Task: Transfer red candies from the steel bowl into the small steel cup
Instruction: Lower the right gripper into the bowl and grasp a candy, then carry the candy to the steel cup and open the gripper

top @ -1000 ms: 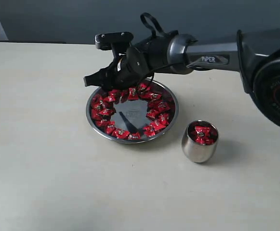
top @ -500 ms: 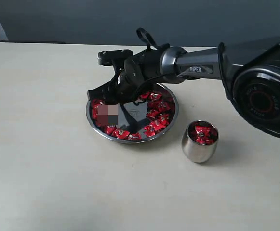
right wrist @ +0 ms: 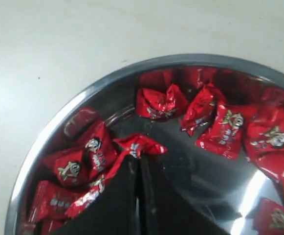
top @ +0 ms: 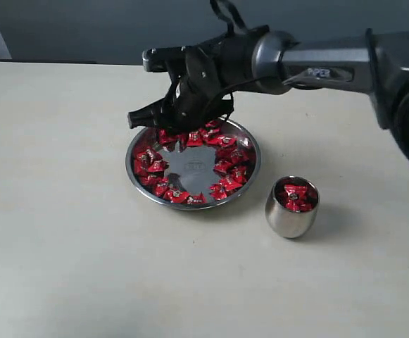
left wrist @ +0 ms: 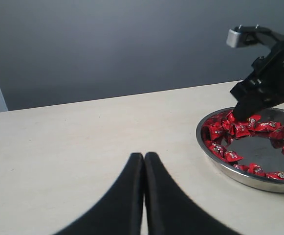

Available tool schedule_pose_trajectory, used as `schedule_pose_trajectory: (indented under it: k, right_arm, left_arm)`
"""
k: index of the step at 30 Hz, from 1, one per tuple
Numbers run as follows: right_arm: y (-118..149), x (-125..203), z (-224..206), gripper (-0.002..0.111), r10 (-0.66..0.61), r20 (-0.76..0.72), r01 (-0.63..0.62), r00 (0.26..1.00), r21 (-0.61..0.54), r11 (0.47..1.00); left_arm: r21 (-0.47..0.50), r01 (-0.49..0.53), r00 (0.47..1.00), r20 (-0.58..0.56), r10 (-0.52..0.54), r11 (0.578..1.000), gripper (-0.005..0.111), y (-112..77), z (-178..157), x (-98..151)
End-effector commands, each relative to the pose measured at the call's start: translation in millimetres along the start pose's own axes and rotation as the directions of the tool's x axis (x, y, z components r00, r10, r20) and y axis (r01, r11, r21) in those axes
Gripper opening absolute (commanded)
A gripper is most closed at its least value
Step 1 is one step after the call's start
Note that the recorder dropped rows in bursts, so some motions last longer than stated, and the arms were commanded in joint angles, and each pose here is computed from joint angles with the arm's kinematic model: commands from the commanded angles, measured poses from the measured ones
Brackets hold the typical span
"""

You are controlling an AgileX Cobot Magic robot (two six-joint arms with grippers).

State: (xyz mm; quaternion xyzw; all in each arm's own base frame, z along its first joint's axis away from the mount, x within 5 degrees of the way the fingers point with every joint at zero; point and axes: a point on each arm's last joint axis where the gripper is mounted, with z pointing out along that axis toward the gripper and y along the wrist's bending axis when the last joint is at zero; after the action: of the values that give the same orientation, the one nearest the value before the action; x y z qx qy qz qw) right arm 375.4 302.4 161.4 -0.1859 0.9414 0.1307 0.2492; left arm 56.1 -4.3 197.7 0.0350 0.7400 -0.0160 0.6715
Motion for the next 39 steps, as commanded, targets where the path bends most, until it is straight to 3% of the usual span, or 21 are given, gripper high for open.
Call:
schedule_pose_trajectory:
  k: [1, 5, 8, 13, 21, 29, 39]
  right_arm:
    - [10.1, 10.5, -73.5, -0.001, -0.085, 0.094, 0.086, 0.992, -0.012, 0.996]
    - [3.0, 39.5, -122.8, -0.001, -0.09, 0.181, 0.098, 0.979, -0.04, 0.994]
    - [-21.8, 78.7, -166.0, -0.001, -0.084, 0.209, 0.091, 0.974, -0.021, 0.996]
    - [-54.8, 118.9, -186.2, -0.001, -0.027, 0.174, 0.023, 0.984, 0.025, 0.999]
    - [-76.6, 154.2, -176.6, -0.001, 0.004, 0.082, -0.01, 0.997, 0.077, 0.997]
    - [-83.2, 163.1, -150.4, -0.001, -0.066, -0.049, 0.072, 0.997, 0.135, 0.988]
    - [-83.0, 162.4, -137.1, -0.001, -0.069, -0.046, 0.075, 0.997, 0.125, 0.989]
  left_arm:
    - [-0.001, 0.002, 1.0, 0.005, -0.002, 1.0, 0.002, 0.0, -0.1, 0.8]
    - [-0.001, 0.002, 1.0, 0.005, -0.002, 1.0, 0.002, 0.0, -0.1, 0.8]
    - [-0.001, 0.002, 1.0, 0.005, -0.002, 1.0, 0.002, 0.0, -0.1, 0.8]
    - [-0.001, 0.002, 1.0, 0.005, -0.002, 1.0, 0.002, 0.0, -0.1, 0.8]
    - [-0.001, 0.002, 1.0, 0.005, -0.002, 1.0, 0.002, 0.0, -0.1, 0.8]
    - [-0.001, 0.002, 1.0, 0.005, -0.002, 1.0, 0.002, 0.0, -0.1, 0.8]
    - [-0.001, 0.002, 1.0, 0.005, -0.002, 1.0, 0.002, 0.0, -0.1, 0.8]
